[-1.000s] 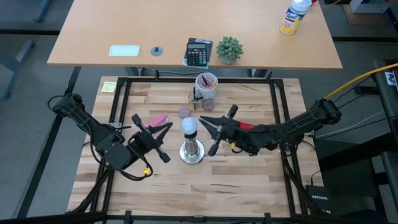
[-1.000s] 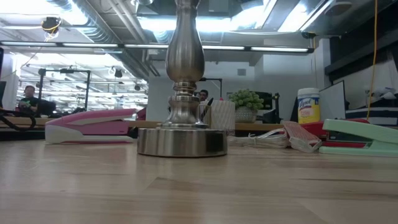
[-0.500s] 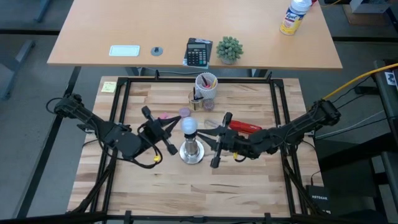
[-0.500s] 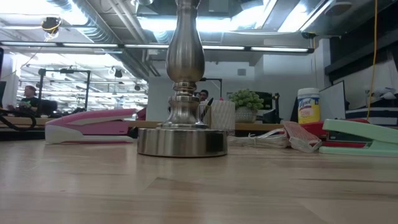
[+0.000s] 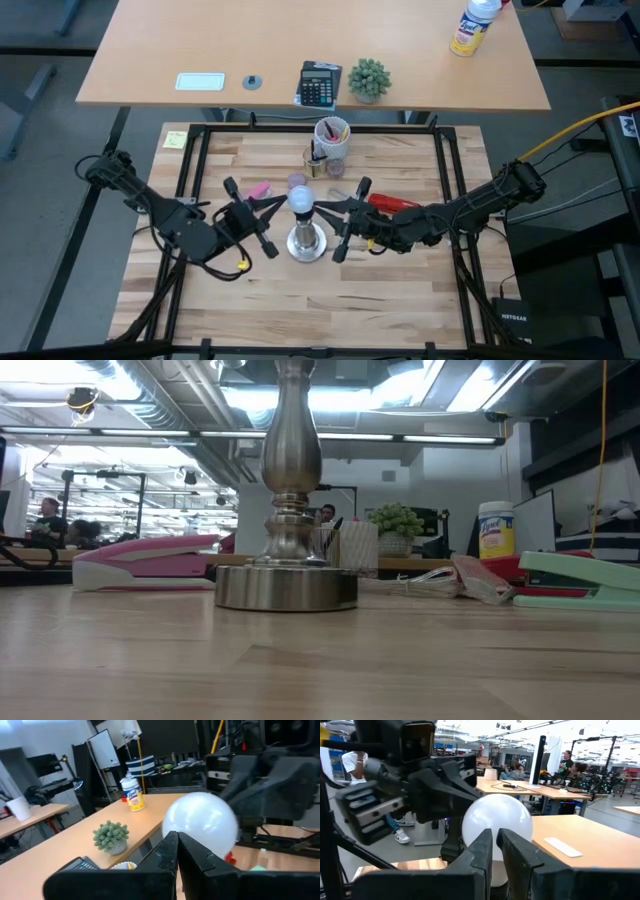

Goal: Screw lightbulb
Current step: Remove the lightbulb from the lamp socket

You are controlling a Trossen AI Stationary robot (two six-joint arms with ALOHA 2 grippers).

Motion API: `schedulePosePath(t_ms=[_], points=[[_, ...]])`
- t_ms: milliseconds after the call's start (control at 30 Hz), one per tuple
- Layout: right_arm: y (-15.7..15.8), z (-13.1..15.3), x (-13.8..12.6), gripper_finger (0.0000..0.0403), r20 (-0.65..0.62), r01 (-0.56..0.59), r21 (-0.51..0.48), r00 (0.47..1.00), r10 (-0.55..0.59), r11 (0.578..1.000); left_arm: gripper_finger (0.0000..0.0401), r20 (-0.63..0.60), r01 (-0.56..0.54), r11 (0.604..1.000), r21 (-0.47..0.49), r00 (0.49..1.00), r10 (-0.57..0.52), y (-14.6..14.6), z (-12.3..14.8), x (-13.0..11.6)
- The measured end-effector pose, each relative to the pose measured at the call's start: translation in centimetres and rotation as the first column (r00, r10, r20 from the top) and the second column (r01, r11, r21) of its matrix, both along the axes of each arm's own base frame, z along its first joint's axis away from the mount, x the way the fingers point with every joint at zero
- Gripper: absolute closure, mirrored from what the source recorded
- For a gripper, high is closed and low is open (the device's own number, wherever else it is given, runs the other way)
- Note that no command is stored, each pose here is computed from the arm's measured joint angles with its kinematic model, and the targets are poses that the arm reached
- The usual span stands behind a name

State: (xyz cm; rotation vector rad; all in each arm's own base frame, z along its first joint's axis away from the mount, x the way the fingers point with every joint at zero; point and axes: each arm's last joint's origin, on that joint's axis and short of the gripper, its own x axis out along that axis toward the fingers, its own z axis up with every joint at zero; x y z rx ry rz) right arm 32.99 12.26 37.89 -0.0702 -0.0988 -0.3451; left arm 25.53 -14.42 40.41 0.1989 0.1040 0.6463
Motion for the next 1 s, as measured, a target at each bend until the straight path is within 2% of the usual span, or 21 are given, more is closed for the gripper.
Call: schedulePosePath(t_ms=[300,433,667,833,1000], points=[[-0.5,0.0,0.2,0.0355,0.005,0.022,0.006,1.0,-0.022,1.0,0.04,0.0,0.075,0.997,-0.011,0.997,-0.075,-0.8,-0.1,-0.2],[-1.3,0.0,0.4,0.0355,0.012,0.033,0.039,0.999,-0.033,0.999,0.04,0.011,0.099,0.995,-0.028,0.995,-0.099,-0.9,-0.1,-0.1],[-1.6,-0.1,0.5,0.0355,-0.006,0.075,0.027,0.997,-0.075,0.997,0.04,0.01,0.108,0.994,-0.027,0.994,-0.108,-1.2,-0.1,-0.3],[-1.3,-0.1,0.4,0.0355,-0.012,0.079,0.014,0.997,-0.079,0.997,0.04,0.007,0.084,0.996,-0.015,0.996,-0.084,-1.4,-0.1,-0.6],[-0.5,-0.1,0.0,0.0355,-0.016,0.063,0.012,0.998,-0.063,0.998,0.04,-0.001,-0.001,1.0,0.012,1.0,0.001,-1.4,-0.1,-0.8]])
